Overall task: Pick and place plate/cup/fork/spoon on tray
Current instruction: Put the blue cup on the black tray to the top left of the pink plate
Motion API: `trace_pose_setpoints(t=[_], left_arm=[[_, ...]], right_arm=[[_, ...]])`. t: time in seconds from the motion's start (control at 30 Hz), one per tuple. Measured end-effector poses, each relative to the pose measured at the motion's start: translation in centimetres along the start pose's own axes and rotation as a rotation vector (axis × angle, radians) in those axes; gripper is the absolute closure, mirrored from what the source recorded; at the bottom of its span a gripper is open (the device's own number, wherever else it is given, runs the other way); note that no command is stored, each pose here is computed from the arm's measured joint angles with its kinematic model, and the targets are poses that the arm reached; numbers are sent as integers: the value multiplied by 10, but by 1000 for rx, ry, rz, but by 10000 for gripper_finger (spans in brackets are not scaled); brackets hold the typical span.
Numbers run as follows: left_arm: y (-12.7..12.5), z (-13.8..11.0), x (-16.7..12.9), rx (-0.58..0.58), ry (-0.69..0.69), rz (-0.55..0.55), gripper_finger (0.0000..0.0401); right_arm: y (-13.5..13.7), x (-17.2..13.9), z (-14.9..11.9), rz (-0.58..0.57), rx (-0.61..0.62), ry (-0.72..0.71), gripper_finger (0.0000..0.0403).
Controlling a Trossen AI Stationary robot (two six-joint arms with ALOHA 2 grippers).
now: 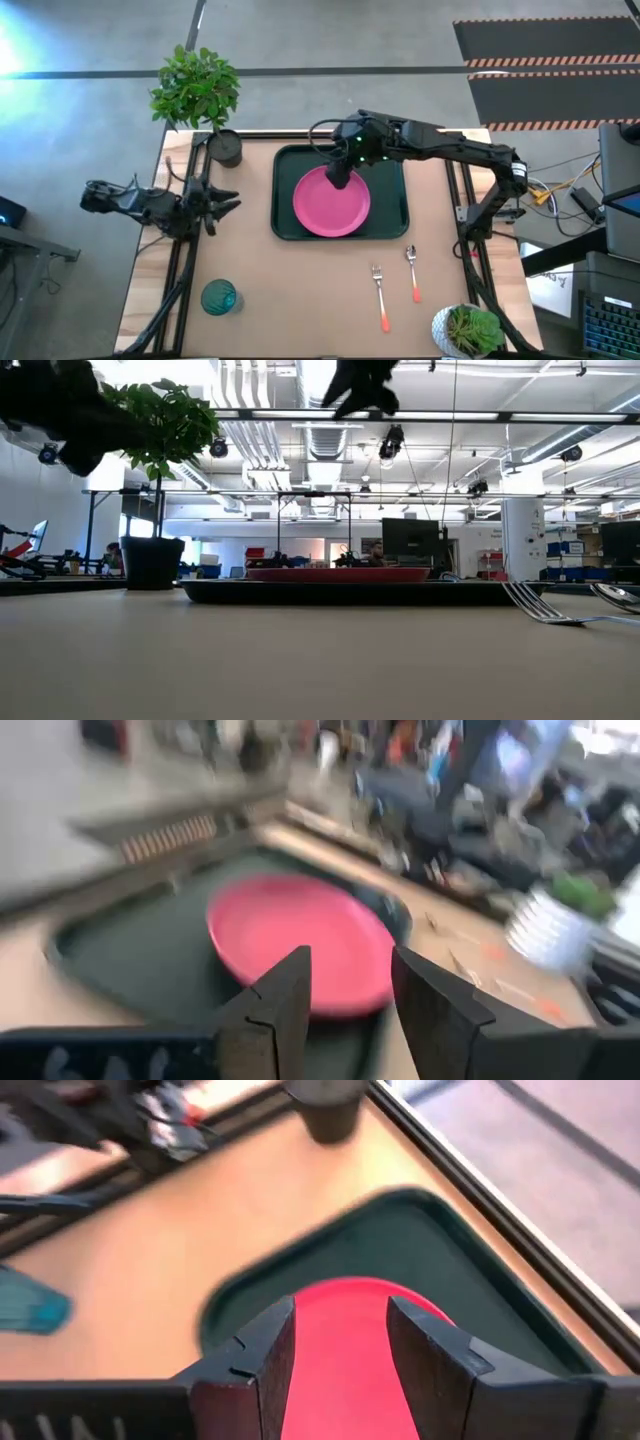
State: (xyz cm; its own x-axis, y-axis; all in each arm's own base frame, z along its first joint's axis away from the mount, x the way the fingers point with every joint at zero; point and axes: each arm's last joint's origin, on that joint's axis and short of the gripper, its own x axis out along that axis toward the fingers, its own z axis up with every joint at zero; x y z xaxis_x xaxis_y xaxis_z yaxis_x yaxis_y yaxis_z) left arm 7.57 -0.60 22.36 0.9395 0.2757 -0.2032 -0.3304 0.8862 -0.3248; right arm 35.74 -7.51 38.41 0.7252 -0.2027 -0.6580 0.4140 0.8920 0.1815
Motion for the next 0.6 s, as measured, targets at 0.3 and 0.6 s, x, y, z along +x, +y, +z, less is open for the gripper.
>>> trace_pose_setpoints(t=[0.3,0.6], left_arm=[[-35,38,4,-51,357,-216,278],[-77,60,36,44,885,-131,278]], right_arm=[[35,-28,10,92,-64,-65,257],[61,-37,5,157,-91,-69,257]])
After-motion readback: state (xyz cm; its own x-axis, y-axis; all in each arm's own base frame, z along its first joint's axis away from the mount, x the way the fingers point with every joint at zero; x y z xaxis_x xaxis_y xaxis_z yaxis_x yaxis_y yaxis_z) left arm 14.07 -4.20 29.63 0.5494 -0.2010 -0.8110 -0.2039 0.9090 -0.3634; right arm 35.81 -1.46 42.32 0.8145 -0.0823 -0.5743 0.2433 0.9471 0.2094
